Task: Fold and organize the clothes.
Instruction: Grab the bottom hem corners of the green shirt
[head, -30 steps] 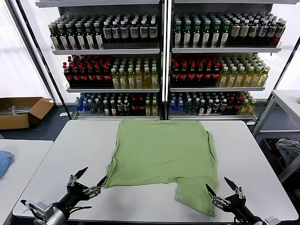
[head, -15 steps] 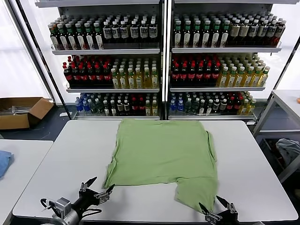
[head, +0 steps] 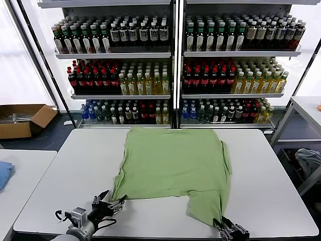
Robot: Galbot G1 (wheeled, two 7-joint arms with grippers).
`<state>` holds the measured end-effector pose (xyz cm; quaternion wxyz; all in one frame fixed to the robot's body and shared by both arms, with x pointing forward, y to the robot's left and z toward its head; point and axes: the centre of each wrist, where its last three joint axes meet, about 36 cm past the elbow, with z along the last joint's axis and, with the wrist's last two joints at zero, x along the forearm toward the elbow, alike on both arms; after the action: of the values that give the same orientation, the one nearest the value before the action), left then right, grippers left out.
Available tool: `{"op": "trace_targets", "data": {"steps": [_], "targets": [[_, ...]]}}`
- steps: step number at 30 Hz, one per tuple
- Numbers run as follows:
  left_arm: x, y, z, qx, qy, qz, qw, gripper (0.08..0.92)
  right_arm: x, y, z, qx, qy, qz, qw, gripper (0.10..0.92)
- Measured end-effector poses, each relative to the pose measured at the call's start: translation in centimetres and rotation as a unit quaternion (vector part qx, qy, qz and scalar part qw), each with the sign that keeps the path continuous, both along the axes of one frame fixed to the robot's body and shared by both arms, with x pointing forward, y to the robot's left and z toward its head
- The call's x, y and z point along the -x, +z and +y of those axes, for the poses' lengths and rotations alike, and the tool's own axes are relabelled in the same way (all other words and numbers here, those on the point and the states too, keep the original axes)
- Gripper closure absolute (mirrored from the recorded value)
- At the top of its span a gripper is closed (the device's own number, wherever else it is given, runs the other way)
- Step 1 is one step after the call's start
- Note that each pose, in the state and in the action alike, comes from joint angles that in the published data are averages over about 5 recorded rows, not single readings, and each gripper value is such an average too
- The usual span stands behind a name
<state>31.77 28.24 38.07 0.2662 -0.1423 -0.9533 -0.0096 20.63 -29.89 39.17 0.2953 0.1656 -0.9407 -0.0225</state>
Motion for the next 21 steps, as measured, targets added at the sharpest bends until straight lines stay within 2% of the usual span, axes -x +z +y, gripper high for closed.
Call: {"op": "trace_targets", "data": {"steps": [2, 16, 21], "targets": [[0.0, -0.2, -0.1, 0.0, -0.001, 0.001, 1.0, 0.415, 0.1, -0.1, 0.0, 0.0, -0.001, 0.001, 1.0, 0.917], [0.9, -0.6, -0.7, 0.008, -0.005, 0.007, 1.0, 0.82, 0.1, 0.0, -0.5, -0.002, -0.001, -0.017, 1.0, 0.917], [1.4, 0.1, -0.8, 0.006, -0.007, 0.005, 1.0, 0.894, 0.3, 0.5, -0.9, -0.008, 0.009, -0.029, 1.0, 0.917]]}}
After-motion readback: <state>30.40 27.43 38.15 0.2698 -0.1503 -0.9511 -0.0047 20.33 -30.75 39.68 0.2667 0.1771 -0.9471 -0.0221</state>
